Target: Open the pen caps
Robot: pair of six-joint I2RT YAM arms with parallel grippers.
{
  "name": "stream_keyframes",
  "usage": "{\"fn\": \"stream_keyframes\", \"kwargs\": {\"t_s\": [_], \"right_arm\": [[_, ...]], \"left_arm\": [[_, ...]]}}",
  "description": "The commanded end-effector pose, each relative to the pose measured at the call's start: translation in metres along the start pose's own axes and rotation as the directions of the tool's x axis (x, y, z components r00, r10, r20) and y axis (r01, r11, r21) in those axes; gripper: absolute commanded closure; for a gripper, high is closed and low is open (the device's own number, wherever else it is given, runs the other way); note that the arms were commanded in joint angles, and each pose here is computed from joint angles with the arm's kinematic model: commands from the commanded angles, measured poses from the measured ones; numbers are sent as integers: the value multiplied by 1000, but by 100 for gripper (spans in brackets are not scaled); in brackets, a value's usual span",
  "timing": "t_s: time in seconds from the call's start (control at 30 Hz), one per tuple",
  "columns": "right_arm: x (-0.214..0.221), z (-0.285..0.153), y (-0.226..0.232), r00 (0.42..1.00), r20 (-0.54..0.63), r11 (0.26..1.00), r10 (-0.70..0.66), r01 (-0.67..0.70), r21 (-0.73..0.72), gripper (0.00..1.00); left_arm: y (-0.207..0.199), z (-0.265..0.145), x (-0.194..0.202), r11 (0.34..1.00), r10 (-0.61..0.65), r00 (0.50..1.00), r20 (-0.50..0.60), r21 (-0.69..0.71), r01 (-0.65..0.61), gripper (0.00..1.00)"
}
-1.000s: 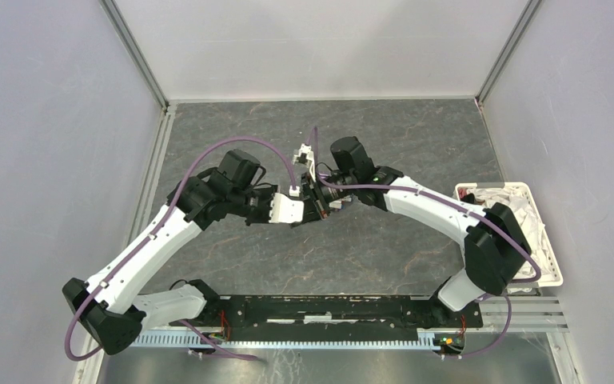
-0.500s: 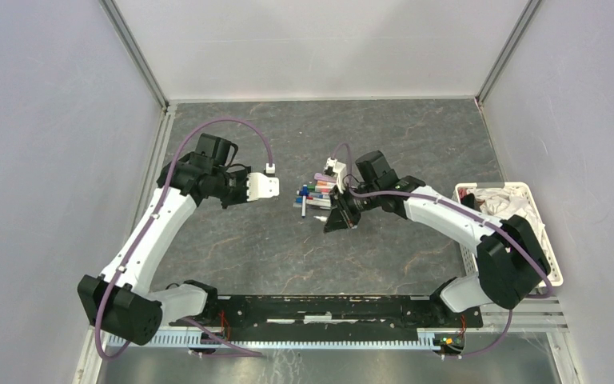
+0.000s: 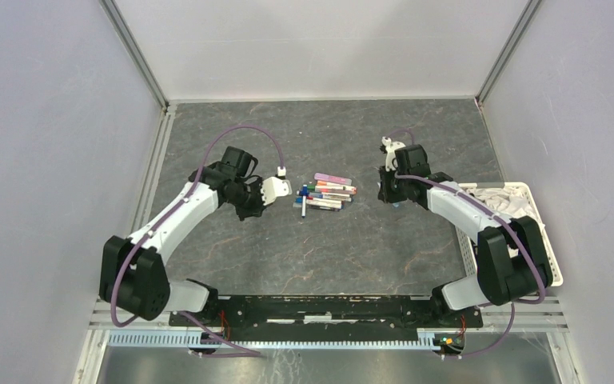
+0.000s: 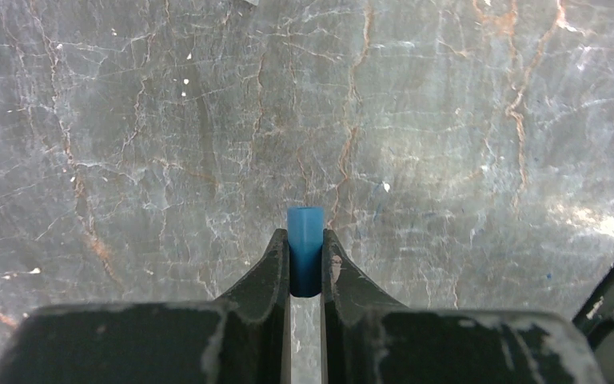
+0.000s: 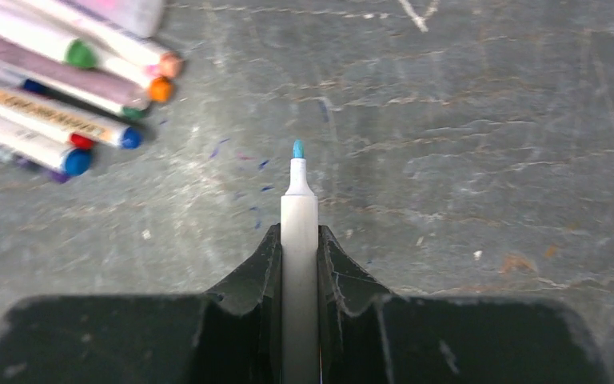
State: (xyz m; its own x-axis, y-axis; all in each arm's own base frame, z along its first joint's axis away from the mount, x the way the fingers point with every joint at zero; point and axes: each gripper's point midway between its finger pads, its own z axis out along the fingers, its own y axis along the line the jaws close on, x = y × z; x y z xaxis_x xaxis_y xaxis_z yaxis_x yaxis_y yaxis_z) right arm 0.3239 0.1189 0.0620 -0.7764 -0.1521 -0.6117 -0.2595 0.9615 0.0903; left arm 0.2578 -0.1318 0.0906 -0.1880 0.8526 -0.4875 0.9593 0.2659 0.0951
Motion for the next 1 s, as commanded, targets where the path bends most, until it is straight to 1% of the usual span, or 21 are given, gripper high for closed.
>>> {"fn": "stream_keyframes", "kwargs": {"t_s": [0.0,0.1,0.23,0.33,0.43,0.53,0.6,0.63,0.77,0.83,0.9,0.93,0.97], "right_arm": [[-20,12,-29,996,92,986,-10,-6,168,100],[-14,22,-33,998,57,983,-24,13,181,100],[-1,35,-33,1000,7,984,-23,21,177,91],[7,40,-32,1000,-19,986,-20,23,168,83],[11,40,-33,999,-28,985,-19,23,169,79],[13,38,-33,999,-35,987,-16,22,162,71],[14,37,-34,999,-38,987,-17,22,162,63],[13,35,-34,999,-38,986,-19,25,163,58],[5,29,-33,1000,-17,987,-21,24,161,57],[-6,24,-31,1000,6,987,-20,19,158,57],[-19,19,-29,999,34,988,-19,13,153,57],[-26,16,-28,999,47,989,-19,12,148,58],[-34,13,-26,998,63,989,-20,10,145,57]], "left_arm": [[12,18,-6,994,-93,995,47,-46,95,98],[13,31,3,995,-89,995,33,-51,90,98],[13,46,17,995,-78,997,3,-57,78,97],[12,57,28,996,-72,997,-28,-53,71,97],[13,64,36,997,-58,997,-45,-62,55,95],[12,70,40,997,-48,997,-55,-59,45,92],[11,72,43,997,-50,997,-60,-53,47,86],[11,72,43,997,-51,997,-60,-52,48,79],[9,68,37,998,-41,998,-39,-44,39,63],[9,63,31,999,-36,999,-27,-36,35,52],[9,56,24,999,-32,999,-11,-27,32,37],[8,52,20,999,-29,1000,-2,-19,29,33],[8,48,17,999,-29,1000,5,-15,29,31]]}}
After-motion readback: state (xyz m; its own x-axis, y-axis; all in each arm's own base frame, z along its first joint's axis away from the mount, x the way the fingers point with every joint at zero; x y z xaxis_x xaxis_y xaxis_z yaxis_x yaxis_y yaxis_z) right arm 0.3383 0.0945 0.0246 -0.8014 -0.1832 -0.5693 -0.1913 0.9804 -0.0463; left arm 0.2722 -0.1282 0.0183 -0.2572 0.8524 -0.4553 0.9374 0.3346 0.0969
